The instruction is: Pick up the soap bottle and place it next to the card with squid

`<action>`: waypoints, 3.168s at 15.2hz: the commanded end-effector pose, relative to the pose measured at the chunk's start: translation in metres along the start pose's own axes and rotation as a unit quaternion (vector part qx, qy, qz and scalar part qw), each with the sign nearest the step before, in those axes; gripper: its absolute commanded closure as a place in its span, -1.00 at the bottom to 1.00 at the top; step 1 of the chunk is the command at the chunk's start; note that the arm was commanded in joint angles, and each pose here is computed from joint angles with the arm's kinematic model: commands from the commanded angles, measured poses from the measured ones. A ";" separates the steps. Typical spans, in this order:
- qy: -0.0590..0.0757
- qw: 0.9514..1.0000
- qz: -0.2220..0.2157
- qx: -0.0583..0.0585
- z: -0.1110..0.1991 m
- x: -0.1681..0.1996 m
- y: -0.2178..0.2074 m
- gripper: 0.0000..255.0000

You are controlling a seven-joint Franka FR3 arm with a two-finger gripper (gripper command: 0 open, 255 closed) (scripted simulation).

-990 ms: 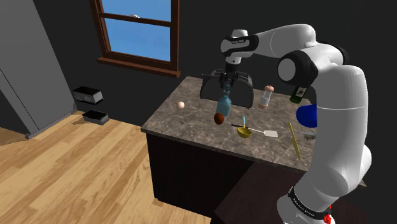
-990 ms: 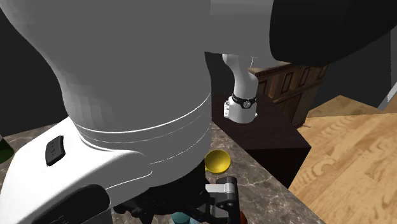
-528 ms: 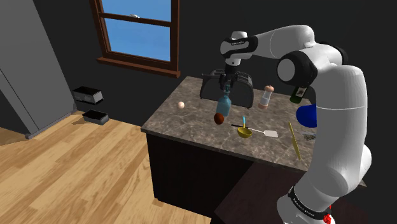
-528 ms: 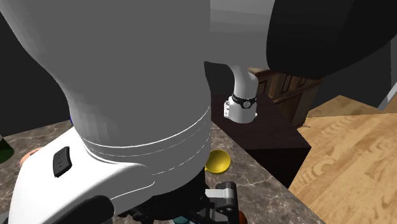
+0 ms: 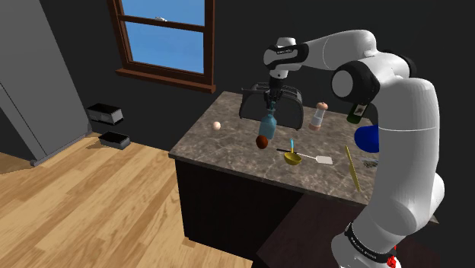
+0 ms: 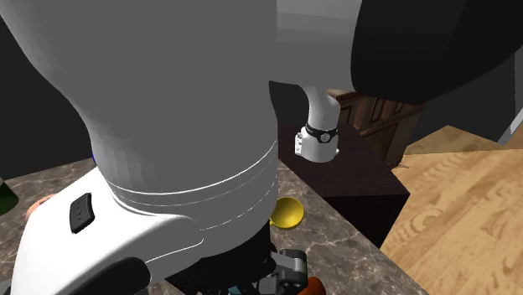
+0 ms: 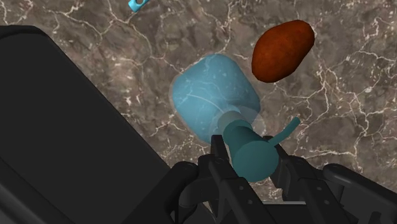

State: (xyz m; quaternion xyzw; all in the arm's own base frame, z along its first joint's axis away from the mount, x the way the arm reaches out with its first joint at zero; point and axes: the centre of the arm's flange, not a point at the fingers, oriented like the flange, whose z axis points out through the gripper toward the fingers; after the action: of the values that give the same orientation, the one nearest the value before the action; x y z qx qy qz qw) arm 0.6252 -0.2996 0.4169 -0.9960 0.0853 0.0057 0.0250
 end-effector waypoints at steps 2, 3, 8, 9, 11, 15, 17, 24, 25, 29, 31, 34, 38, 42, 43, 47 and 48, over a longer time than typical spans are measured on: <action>0.000 1.000 0.000 0.000 0.000 0.000 0.000 1.00; 0.000 1.000 0.000 0.000 0.000 0.000 0.000 1.00; 0.000 1.000 0.000 0.000 -0.026 0.000 -0.001 1.00; 0.000 1.000 0.000 0.000 -0.032 -0.001 -0.002 1.00; 0.000 1.000 0.000 0.000 -0.042 -0.001 -0.002 1.00; 0.000 1.000 0.000 0.000 -0.063 -0.001 -0.003 1.00; 0.000 1.000 0.000 0.000 -0.074 -0.001 -0.004 1.00; 0.000 1.000 0.000 0.000 -0.103 -0.037 0.007 1.00; 0.000 1.000 0.000 0.000 -0.107 -0.049 0.011 1.00; 0.000 1.000 0.000 0.000 -0.123 -0.097 0.025 1.00; 0.000 1.000 0.000 0.000 -0.132 -0.121 0.033 1.00; 0.000 1.000 0.000 0.000 -0.144 -0.157 0.044 1.00; 0.000 1.000 0.000 0.000 -0.161 -0.205 0.059 1.00; 0.000 1.000 0.000 0.000 -0.177 -0.253 0.074 1.00; 0.000 1.000 0.000 0.000 -0.181 -0.265 0.078 1.00; 0.000 1.000 0.000 0.000 -0.198 -0.312 0.093 1.00; 0.000 1.000 0.000 0.000 -0.202 -0.324 0.097 1.00</action>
State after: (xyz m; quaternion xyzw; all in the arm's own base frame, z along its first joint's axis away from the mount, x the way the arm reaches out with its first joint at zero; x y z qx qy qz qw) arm 0.3049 -0.3479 0.6135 -0.9960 0.0858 0.0054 0.0250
